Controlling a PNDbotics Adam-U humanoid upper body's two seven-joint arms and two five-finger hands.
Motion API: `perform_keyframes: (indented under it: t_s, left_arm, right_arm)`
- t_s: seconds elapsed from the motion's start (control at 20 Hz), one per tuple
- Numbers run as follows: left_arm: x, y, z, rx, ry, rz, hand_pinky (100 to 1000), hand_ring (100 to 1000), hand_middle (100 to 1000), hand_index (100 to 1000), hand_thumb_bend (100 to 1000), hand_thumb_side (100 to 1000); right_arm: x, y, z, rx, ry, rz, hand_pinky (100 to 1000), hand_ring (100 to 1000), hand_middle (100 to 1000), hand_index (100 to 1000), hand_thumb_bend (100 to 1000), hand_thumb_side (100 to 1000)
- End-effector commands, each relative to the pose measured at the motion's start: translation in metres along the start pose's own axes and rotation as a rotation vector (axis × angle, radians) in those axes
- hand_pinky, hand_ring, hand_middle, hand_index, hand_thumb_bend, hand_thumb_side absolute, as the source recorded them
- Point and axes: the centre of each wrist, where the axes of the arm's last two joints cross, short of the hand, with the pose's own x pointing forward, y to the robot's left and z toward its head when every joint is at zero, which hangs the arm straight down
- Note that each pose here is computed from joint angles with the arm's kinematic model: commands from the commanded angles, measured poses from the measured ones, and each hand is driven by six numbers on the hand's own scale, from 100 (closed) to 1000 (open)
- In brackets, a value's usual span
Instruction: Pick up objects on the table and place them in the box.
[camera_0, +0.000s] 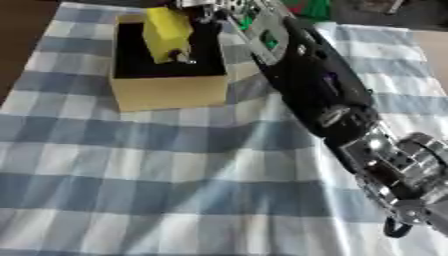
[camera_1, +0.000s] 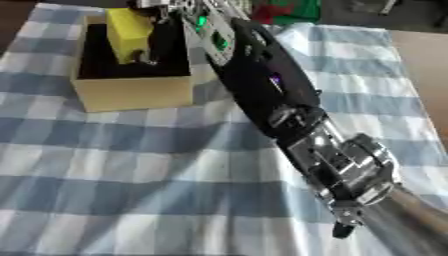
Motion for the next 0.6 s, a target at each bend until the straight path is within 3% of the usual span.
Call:
perform_keyframes:
  t_s: [0.05,0.2,0.25,0.5,0.6]
  left_arm:
    - [0.0039,0.0039,-0.0051,0.01,-0.025,-0.001,948,677,516,747,100,245]
    - [0.0045,0.0035,-0.0057,0.009,-0.029,0.001,947,675,515,747,100,244]
    - [0.0046,0.0035,-0.0059,0.008,-0.03,0.001,947,674,515,747,100,244]
    - [0.0046,0.0039,-0.0061,0.004,-0.032,-0.001,944,671,512,745,100,244]
    - [0.0046,0.0039,-0.0064,0.004,-0.033,-0.001,945,668,512,744,100,243]
  right_arm:
    - [0.0032,-0.0174,0.012,-0.058,0.012,0.118,1000,1000,801,872,349,448]
    - [0.0035,-0.0179,0.0131,-0.096,-0.005,0.192,1000,1000,823,914,315,469]
    - [0.0027,-0.0181,0.0133,-0.106,-0.004,0.21,1000,1000,857,1000,340,476]
    - [-0.0033,-0.0154,0.0108,-0.138,0.033,0.28,1000,1000,905,1000,337,535]
    - [-0.0043,-0.014,0.0094,-0.14,0.036,0.297,1000,1000,947,1000,348,488]
